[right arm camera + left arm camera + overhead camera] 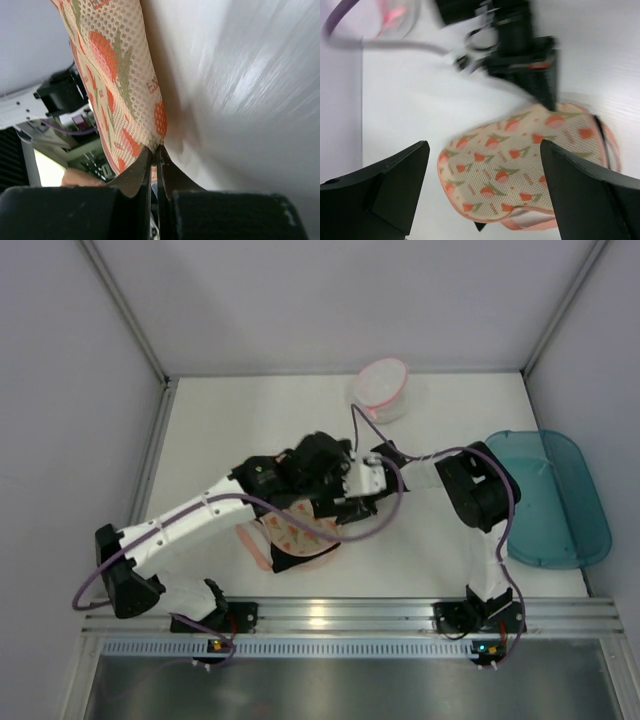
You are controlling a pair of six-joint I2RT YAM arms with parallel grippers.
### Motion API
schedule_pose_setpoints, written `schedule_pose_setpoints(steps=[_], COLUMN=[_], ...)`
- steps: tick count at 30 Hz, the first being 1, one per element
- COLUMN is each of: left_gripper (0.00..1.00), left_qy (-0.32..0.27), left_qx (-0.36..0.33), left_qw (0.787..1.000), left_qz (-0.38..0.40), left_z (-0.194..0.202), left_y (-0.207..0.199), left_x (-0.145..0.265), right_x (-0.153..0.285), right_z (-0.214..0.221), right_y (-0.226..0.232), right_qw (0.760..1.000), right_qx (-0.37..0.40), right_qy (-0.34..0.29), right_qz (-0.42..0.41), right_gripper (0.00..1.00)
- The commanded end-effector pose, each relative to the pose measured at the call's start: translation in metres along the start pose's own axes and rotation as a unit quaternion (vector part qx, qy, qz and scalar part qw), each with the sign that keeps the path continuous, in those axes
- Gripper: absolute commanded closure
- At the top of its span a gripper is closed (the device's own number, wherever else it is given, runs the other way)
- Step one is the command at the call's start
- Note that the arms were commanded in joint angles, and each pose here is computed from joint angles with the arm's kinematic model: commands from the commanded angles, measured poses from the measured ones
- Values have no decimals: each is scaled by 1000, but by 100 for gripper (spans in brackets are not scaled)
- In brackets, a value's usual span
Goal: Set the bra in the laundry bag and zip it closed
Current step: Zip the laundry bag at the center of the board.
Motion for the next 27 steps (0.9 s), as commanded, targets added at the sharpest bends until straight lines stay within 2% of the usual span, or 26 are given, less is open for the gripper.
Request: schedule_pose_setpoints(steps=[1,4,5,7,8,14,27], left_gripper=[2,2,2,2,2,2,2], left_qy=[5,4,-15,-34,-53,-93,-116], left_qx=[184,241,253,252,233,178,89], left_qw=[980,965,961,962,969,979,989], left_qz=[-72,-99,-109,-103,-68,35,-23], left_z=[42,62,63,70,75,88,118], left_y=[38,38,37,31,17,-24,-30], left_x=[6,14,23,28,30,23,-31], right_x=[4,6,6,8,8,4,-7], right_z=[-28,-35,-37,-43,-45,-43,-38], right_y=[29,35,38,43,44,38,42], right_qw=[997,994,994,992,991,988,990], right_qx=[17,-7,-20,-24,-39,-66,-59], right_qy=[-76,-101,-104,-119,-123,-138,-119], right_qz=[-27,-28,-32,-35,-35,-36,-48], right_gripper=[100,100,100,100,100,100,100])
Point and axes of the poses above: each gripper's point midway between its finger pads, its own x axis back along the fingers, its own y axis along the line the jaws close on, z = x × y, the point moved 7 cm from there along x, back along the fingers, and after that the axes turned 4 degrees about x, right-handed, at the moved point
